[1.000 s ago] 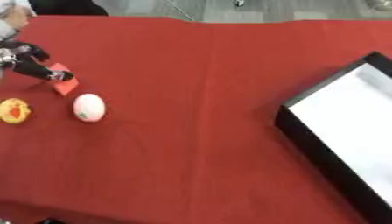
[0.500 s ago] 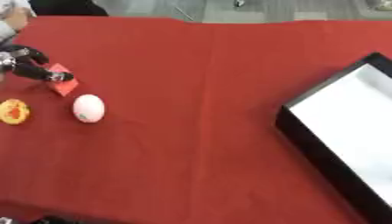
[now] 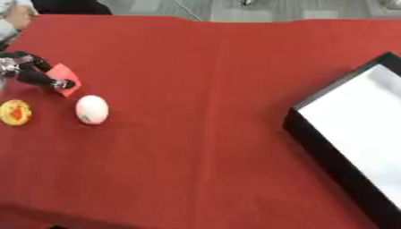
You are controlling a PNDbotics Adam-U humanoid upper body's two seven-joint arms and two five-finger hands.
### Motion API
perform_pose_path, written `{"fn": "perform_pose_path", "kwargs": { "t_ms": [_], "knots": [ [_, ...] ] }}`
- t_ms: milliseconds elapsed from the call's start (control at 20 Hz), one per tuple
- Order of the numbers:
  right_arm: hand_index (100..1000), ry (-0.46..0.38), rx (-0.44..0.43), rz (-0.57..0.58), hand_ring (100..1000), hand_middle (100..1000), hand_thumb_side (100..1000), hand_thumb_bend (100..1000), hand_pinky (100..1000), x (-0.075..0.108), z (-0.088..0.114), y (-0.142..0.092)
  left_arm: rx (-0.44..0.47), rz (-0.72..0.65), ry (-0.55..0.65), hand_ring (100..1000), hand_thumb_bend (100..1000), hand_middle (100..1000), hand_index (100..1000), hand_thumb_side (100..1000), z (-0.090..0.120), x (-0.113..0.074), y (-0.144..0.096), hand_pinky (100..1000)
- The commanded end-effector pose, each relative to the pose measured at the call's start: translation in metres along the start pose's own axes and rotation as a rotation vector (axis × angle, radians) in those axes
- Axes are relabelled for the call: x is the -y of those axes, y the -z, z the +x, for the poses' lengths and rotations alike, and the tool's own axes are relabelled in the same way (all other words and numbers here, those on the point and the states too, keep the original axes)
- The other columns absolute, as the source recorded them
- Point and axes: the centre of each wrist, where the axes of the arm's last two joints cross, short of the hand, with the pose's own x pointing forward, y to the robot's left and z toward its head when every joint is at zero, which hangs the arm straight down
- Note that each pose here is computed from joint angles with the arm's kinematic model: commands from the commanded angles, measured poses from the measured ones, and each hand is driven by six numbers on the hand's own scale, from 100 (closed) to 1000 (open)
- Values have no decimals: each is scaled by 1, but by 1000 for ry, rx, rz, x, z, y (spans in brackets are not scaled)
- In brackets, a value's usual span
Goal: Pick up the objects with one hand, pass them to the other hand, and then place them into the box on the other side of the table.
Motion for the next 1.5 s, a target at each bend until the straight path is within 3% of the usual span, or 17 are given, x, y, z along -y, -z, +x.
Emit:
{"fn": "perform_pose_path", "kwargs": {
  "t_ms": [50, 850, 1050, 1350, 1500],
  "knots": [
    [1000, -29, 5, 9, 1000, 1000, 536, 100, 1000, 4, 6, 2, -23, 41, -4, 912, 496, 835, 809, 454, -9, -18, -8, 1000],
    [1000, -29, -3, 9, 1000, 1000, 538, 100, 1000, 3, 5, 1, -26, 31, -15, 895, 234, 811, 665, 291, -5, -16, -6, 1000],
    [1000, -24, -4, 8, 1000, 1000, 535, 100, 1000, 3, 4, -1, -9, 43, -40, 878, 116, 787, 619, 254, -3, -22, -9, 1000],
    [1000, -14, 1, 8, 1000, 1000, 528, 100, 1000, 4, 5, -2, 137, 139, -86, 864, 100, 760, 610, 229, 16, -51, -28, 1000],
    [1000, -10, 9, 8, 1000, 1000, 524, 100, 1000, 6, 7, -2, 259, 254, -47, 858, 100, 747, 616, 220, 34, -70, -50, 1000]
  ]
}}
